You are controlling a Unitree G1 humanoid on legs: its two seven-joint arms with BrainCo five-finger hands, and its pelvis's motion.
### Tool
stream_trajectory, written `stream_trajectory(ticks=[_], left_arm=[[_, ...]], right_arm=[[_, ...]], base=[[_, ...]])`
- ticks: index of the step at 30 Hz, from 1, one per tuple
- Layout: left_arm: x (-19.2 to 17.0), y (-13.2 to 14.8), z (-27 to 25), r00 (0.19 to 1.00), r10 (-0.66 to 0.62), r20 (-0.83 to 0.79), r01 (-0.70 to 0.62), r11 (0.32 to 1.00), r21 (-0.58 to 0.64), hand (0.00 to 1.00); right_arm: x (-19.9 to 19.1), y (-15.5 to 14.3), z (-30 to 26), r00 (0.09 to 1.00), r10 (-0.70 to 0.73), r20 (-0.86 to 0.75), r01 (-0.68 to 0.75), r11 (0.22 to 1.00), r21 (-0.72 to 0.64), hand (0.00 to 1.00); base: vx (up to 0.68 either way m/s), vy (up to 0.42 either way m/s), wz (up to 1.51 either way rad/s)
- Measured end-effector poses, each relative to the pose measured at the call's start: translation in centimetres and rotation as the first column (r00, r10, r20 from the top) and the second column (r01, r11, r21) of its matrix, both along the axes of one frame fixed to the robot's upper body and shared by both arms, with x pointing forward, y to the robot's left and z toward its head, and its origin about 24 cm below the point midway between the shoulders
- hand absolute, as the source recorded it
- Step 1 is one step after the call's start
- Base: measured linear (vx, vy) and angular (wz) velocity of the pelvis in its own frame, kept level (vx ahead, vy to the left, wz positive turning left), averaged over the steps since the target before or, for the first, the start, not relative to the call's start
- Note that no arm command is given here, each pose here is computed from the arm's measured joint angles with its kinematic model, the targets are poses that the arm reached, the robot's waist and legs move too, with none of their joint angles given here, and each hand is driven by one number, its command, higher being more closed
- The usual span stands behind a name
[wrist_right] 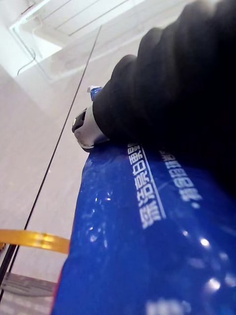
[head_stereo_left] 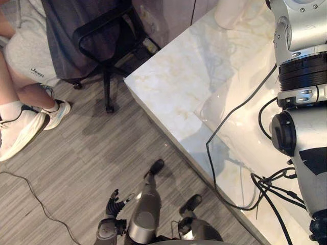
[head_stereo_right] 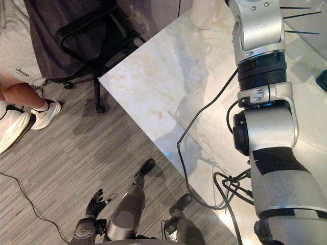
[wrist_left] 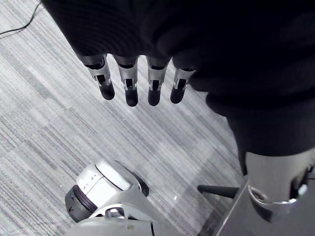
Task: Organize washtable
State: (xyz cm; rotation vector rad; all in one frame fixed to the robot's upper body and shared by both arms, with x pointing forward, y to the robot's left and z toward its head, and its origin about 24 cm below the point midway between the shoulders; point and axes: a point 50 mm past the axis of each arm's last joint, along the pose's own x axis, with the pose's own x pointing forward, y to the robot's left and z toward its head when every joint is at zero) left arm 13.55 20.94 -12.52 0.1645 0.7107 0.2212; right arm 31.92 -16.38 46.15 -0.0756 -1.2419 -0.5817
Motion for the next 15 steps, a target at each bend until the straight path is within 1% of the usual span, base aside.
stream_trajectory(ticks=[4, 6, 13, 15], left_arm=[[0.0, -0.1, 0.0, 1.0, -0.021, 0.001, 0.021, 1.0, 0.006, 0.0], [0.1, -0.1, 0.0, 1.0, -0.026, 0.002, 0.026, 1.0, 0.007, 0.0], [0.0, -0.3, 0.0, 0.999, -0.038, -0.001, 0.038, 0.999, 0.006, 0.0], [0.0, -0.3, 0.0, 0.999, -0.041, -0.002, 0.041, 0.999, 0.006, 0.0]], right_arm=[[-0.5, 0.1, 0.9, 0.998, -0.061, 0.029, 0.061, 0.998, 0.002, 1.0], [-0.6, -0.5, 1.1, 0.993, -0.111, 0.026, 0.111, 0.994, -0.01, 1.0], [-0.4, -1.1, 0.9, 0.99, -0.14, 0.013, 0.14, 0.99, -0.003, 1.0], [0.0, -1.6, 0.7, 0.986, -0.164, -0.013, 0.163, 0.987, -0.007, 1.0]], base=[[0.01, 0.014, 0.07], [0.01, 0.012, 0.11], [0.0, 0.006, 0.03], [0.01, 0.002, 0.02]])
